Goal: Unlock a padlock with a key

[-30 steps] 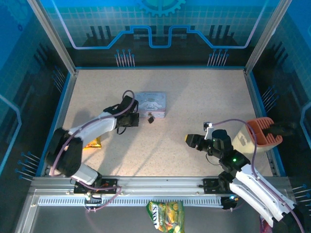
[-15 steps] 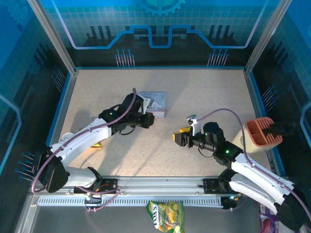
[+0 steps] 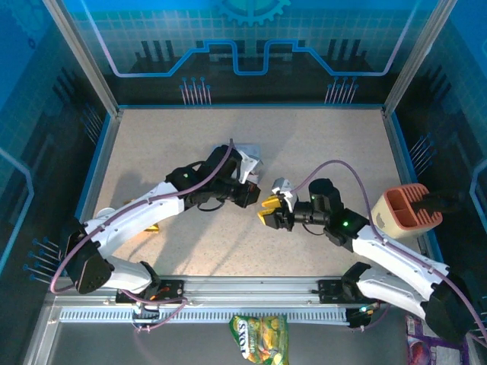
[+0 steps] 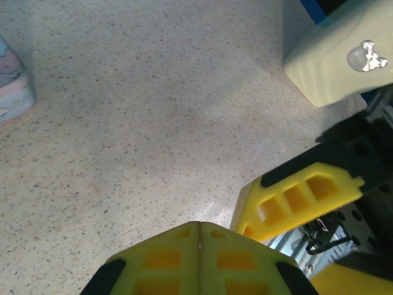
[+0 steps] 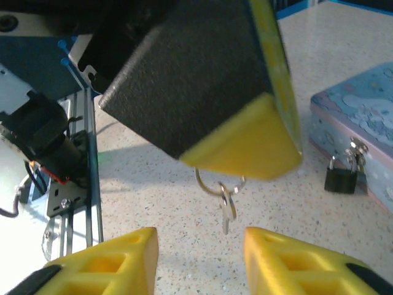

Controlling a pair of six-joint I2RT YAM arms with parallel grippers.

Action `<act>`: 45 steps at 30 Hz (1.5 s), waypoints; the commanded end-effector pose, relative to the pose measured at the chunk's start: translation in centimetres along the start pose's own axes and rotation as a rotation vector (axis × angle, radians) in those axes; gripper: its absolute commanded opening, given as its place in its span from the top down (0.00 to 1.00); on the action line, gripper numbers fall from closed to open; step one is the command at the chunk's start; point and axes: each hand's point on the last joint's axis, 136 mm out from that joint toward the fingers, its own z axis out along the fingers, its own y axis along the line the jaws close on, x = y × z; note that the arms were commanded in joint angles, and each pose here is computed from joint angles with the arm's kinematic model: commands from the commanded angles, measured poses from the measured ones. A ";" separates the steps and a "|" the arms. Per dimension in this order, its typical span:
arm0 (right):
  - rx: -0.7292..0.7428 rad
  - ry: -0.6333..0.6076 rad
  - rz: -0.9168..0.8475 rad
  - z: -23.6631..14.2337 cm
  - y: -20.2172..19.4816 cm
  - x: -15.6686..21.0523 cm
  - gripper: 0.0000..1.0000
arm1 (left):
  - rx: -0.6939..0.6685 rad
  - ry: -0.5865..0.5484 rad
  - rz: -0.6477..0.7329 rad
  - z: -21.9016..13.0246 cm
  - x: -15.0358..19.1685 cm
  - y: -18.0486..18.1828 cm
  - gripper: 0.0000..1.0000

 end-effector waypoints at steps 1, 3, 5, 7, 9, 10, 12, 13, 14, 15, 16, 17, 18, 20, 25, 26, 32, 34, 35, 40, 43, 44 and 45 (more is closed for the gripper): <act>-0.070 -0.055 -0.047 0.1 1.4 -2.1 0.68 | 0.052 0.032 0.063 -0.1 0.2 -1.7 1.00; -0.066 -0.068 -0.050 0.1 1.3 -2.1 0.72 | 0.050 0.034 0.075 0.1 0.3 -1.8 0.99; -0.058 -0.067 -0.051 0.0 1.2 -2.0 0.76 | 0.053 0.038 0.079 0.2 0.3 -1.9 0.99; -0.051 -0.059 -0.050 0.1 1.0 -1.7 0.79 | 0.060 0.040 0.081 0.3 0.2 -2.1 0.99; -0.048 -0.057 -0.050 0.1 1.0 -1.6 0.85 | 0.064 0.043 0.088 0.4 0.2 -2.2 0.99; -0.048 -0.055 -0.047 0.1 0.9 -1.5 0.87 | 0.065 0.043 0.092 0.5 0.3 -2.3 0.99; -0.052 -0.051 -0.045 0.2 1.0 -1.4 0.89 | 0.065 0.042 0.093 0.6 0.3 -2.3 0.99; -0.050 -0.051 -0.045 0.2 1.0 -1.4 0.89 | 0.069 0.047 0.091 0.7 0.3 -2.3 0.99; -0.047 -0.056 -0.049 0.1 0.9 -1.5 0.90 | 0.073 0.051 0.089 0.7 0.4 -2.4 0.99; -0.044 -0.059 -0.051 0.1 0.9 -1.5 0.90 | 0.075 0.056 0.088 0.8 0.4 -2.4 0.99; -0.037 -0.060 -0.053 0.1 0.8 -1.5 0.90 | 0.081 0.056 0.091 0.8 0.4 -2.6 0.99; -0.031 -0.064 -0.056 0.1 0.7 -1.6 0.90 | 0.083 0.057 0.092 0.9 0.4 -2.7 0.99; -0.025 -0.065 -0.060 0.0 0.6 -1.6 0.88 | 0.084 0.056 0.092 0.9 0.4 -2.7 0.99; -0.010 -0.062 -0.062 0.0 0.4 -1.4 0.87 | 0.087 0.054 0.092 0.9 0.4 -2.9 0.99; -0.004 -0.069 -0.055 0.0 0.3 -1.2 0.95 | 0.097 0.049 0.089 0.8 0.2 -3.1 1.00; -0.002 -0.067 -0.052 0.0 0.3 -1.1 0.97 | 0.089 0.045 0.087 0.8 0.2 -3.0 1.00; 0.147 -0.033 0.063 -1.4 -1.7 0.7 0.80 | -0.092 0.006 -0.104 0.8 0.6 2.9 0.93; 0.157 0.008 0.138 -1.7 -1.6 2.0 0.76 | -0.185 0.008 -0.183 0.5 1.9 5.9 0.89; 0.165 0.028 0.185 -1.7 -1.6 2.5 0.74 | -0.231 0.013 -0.211 0.4 2.5 7.2 0.85; 0.249 0.171 0.455 -0.2 -1.5 6.4 0.68 | -0.377 0.142 -0.325 0.9 6.6 11.7 0.75; 0.323 0.242 0.534 0.2 -2.3 8.6 0.67 | -0.401 0.249 -0.331 2.4 9.0 12.1 0.71; 0.347 0.242 0.558 0.2 -2.7 9.2 0.67 | -0.406 0.289 -0.318 2.9 9.8 12.0 0.70; 0.366 0.238 0.581 0.2 -3.0 9.7 0.67 | -0.420 0.333 -0.303 3.5 10.7 11.9 0.69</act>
